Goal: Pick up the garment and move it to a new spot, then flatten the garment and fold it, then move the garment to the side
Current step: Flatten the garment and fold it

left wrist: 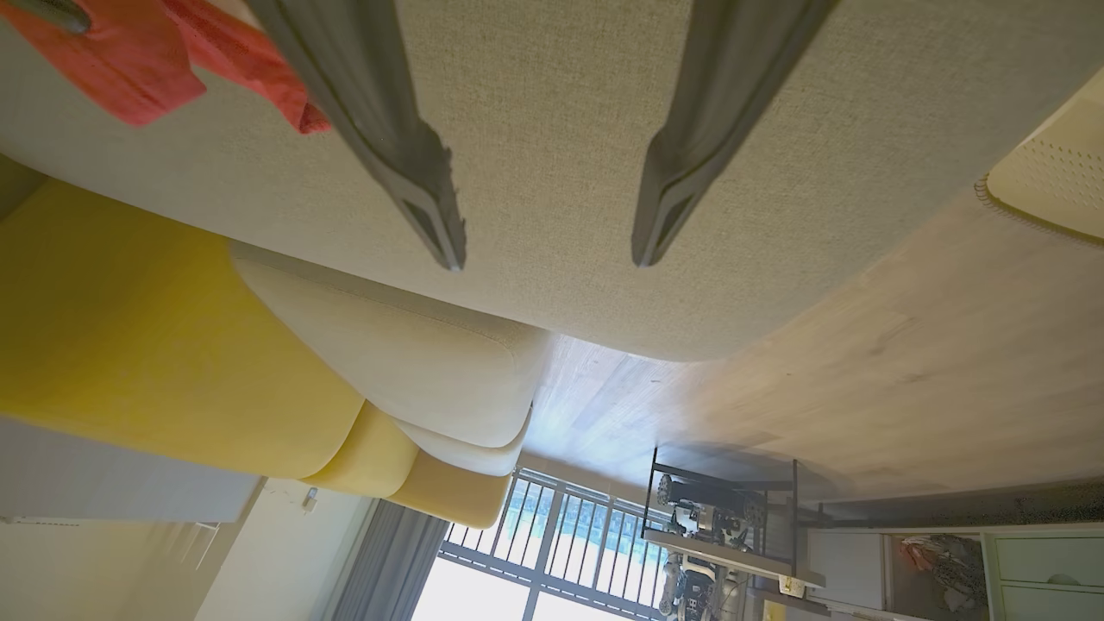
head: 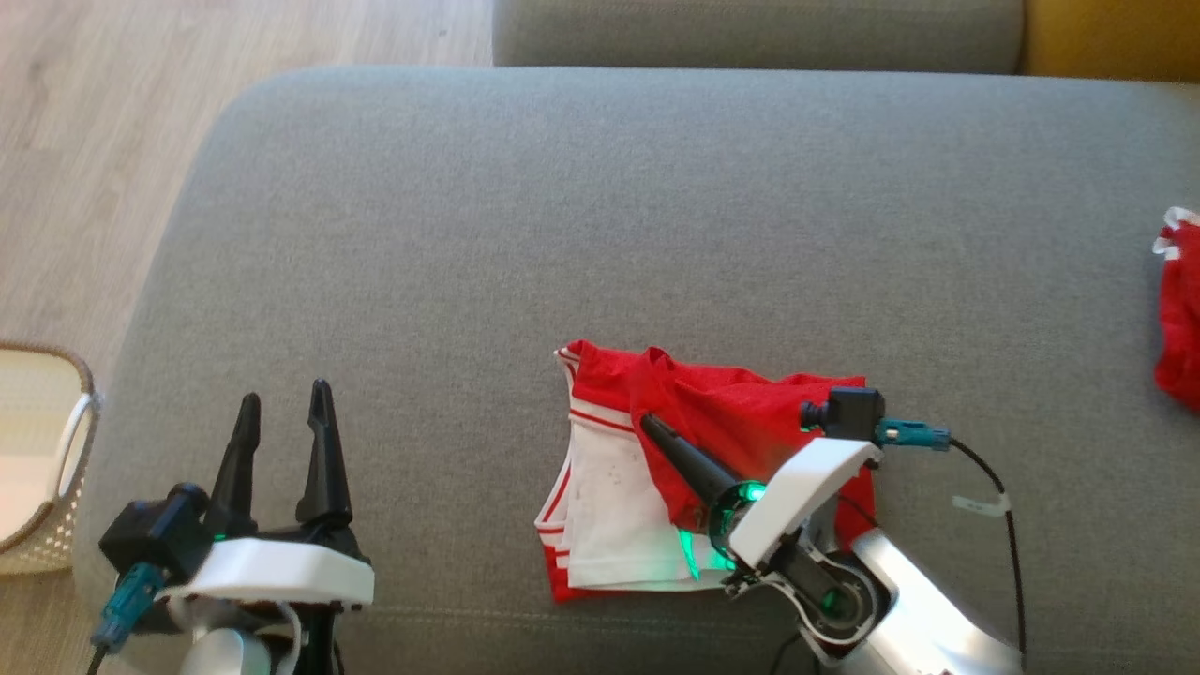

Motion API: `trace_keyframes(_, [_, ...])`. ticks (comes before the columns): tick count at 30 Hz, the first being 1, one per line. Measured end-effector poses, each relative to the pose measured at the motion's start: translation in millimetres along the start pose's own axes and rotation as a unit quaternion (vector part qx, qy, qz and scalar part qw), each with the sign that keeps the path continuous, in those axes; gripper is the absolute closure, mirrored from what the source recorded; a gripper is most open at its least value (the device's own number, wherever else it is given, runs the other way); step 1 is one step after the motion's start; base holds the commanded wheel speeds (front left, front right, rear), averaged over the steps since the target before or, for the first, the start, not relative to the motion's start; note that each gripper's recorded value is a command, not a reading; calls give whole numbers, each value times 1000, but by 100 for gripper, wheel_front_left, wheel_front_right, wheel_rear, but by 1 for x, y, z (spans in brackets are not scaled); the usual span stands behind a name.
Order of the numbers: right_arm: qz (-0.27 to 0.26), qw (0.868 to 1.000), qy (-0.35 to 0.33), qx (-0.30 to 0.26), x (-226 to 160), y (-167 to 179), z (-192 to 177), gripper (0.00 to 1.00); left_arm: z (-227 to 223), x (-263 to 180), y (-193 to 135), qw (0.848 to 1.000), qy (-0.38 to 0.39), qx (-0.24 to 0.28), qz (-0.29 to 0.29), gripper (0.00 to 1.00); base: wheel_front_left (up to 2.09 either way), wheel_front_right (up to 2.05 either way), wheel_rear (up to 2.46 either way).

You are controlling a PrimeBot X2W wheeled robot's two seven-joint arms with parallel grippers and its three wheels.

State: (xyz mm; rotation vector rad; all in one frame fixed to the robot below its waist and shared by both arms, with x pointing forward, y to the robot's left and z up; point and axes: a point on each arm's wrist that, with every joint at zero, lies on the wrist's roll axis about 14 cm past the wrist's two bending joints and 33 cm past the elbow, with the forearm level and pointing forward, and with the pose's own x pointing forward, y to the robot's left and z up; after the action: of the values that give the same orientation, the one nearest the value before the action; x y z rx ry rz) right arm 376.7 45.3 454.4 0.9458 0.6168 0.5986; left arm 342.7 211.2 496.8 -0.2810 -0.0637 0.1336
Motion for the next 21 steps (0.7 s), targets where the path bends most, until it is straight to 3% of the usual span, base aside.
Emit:
trace_keyframes(7, [-14, 1000, 17, 18, 18, -9, -15, 100, -9, 1, 2, 1000, 15, 3, 5, 0, 0, 0, 0])
trace_keyframes(8, [-15, 1000, 18, 21, 19, -9, -16, 67, -10, 1, 2, 1000, 16, 2, 6, 0, 0, 0, 0])
trace_keyframes(9, [-15, 999, 19, 22, 20, -9, -17, 6, -10, 2, 1, 1000, 17, 2, 5, 0, 0, 0, 0])
trace_keyframes(10, [-15, 999, 20, 25, 21, -8, -18, 0, -11, 2, 1, 1000, 18, 2, 5, 0, 0, 0, 0])
trace_keyframes(15, [-13, 999, 6, 31, 26, -4, -12, 0, -14, 3, -1, 1000, 21, 2, 1, 0, 0, 0, 0])
trace_keyframes(21, [-1, 1000, -29, -7, 33, 8, 14, 0, -16, 5, -5, 1000, 24, 1, -5, 0, 0, 0, 0])
